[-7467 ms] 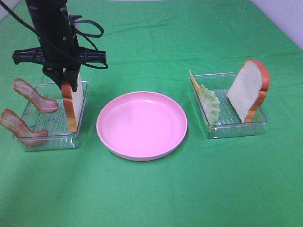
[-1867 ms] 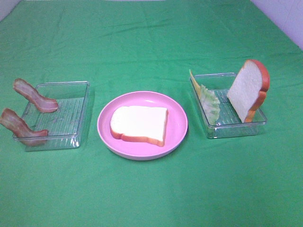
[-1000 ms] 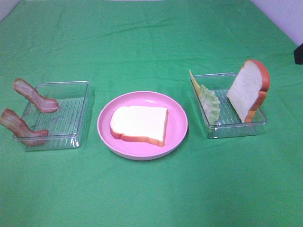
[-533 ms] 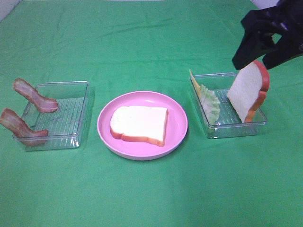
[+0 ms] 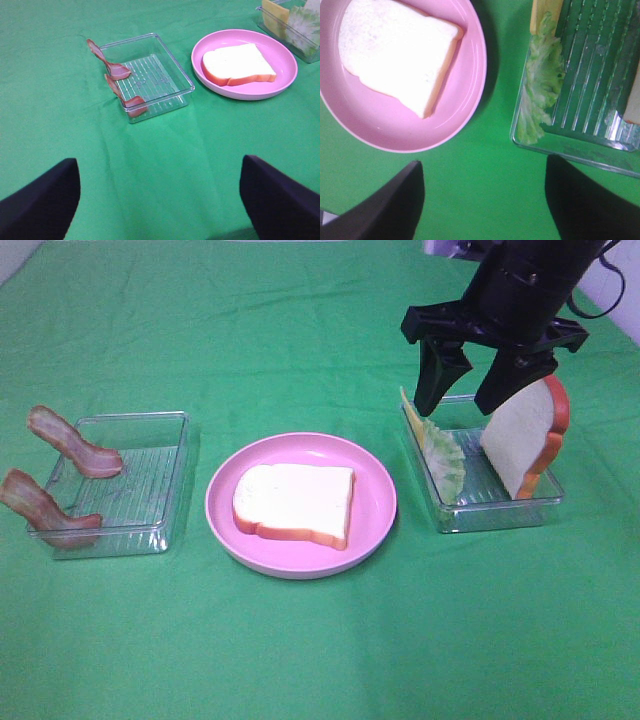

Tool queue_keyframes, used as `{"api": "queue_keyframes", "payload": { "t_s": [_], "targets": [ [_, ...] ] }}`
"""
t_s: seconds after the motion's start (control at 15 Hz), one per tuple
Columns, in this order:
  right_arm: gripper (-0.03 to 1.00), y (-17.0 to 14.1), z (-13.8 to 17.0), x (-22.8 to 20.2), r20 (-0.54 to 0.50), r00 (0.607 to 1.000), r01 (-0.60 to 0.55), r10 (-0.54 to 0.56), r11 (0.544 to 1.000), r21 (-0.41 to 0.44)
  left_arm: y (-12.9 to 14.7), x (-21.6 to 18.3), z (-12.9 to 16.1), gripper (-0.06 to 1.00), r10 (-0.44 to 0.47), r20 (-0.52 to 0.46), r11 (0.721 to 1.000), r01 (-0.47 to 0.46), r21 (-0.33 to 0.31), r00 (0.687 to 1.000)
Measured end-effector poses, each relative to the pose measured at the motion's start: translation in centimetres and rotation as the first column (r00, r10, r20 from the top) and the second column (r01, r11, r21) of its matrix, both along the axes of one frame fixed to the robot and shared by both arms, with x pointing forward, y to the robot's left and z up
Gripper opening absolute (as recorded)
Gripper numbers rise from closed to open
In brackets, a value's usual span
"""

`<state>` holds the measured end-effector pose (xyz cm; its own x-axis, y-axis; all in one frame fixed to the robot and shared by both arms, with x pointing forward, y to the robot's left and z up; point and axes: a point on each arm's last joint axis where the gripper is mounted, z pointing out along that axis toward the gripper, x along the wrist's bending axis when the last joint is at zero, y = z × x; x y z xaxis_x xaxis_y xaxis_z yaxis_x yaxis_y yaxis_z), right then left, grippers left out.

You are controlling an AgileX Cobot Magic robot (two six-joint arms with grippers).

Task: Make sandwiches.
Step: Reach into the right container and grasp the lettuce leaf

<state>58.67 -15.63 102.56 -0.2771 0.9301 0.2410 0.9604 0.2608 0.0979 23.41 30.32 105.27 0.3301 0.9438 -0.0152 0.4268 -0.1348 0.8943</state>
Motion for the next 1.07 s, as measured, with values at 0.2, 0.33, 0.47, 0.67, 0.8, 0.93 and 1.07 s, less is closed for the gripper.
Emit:
{"api": "queue_keyframes", "payload": {
  "t_s": [0.2,0.33,0.47,0.67,0.8,0.93,1.07],
  "targets": [
    [0.65,0.5,-2.2,1.5,-0.037,0.999,0.0,-0.001,1.0,-0.014,0.0,0.0,0.0,0.82,0.0,0.0,1.0,0.0,0.0,1.0],
    [0.65,0.5,-4.3,2.5,-0.033,0.999,0.001,-0.002,0.999,-0.051,0.0,0.0,0.0,0.82,0.0,0.0,1.0,0.0,0.0,1.0],
    [0.65,0.3,-5.7,3.1,-0.035,0.999,-0.001,-0.003,0.996,-0.092,0.0,0.0,0.0,0.82,0.0,0.0,1.0,0.0,0.0,1.0],
    [0.63,0.4,-7.2,3.6,-0.031,0.999,0.016,-0.019,0.995,-0.101,0.0,0.0,0.0,0.82,0.0,0.0,1.0,0.0,0.0,1.0],
    [0.56,0.5,-7.5,3.7,-0.035,0.999,0.016,-0.02,0.994,-0.104,0.0,0.0,0.0,0.82,0.0,0.0,1.0,0.0,0.0,1.0],
    [0.4,0.5,-7.7,3.7,-0.038,0.999,0.015,-0.019,0.994,-0.106,0.0,0.0,0.0,0.82,0.0,0.0,1.0,0.0,0.0,1.0],
    [0.18,0.4,-7.7,3.7,-0.046,0.999,0.012,-0.017,0.994,-0.111,0.0,0.0,0.0,0.82,0.0,0.0,1.0,0.0,0.0,1.0]
  ]
}}
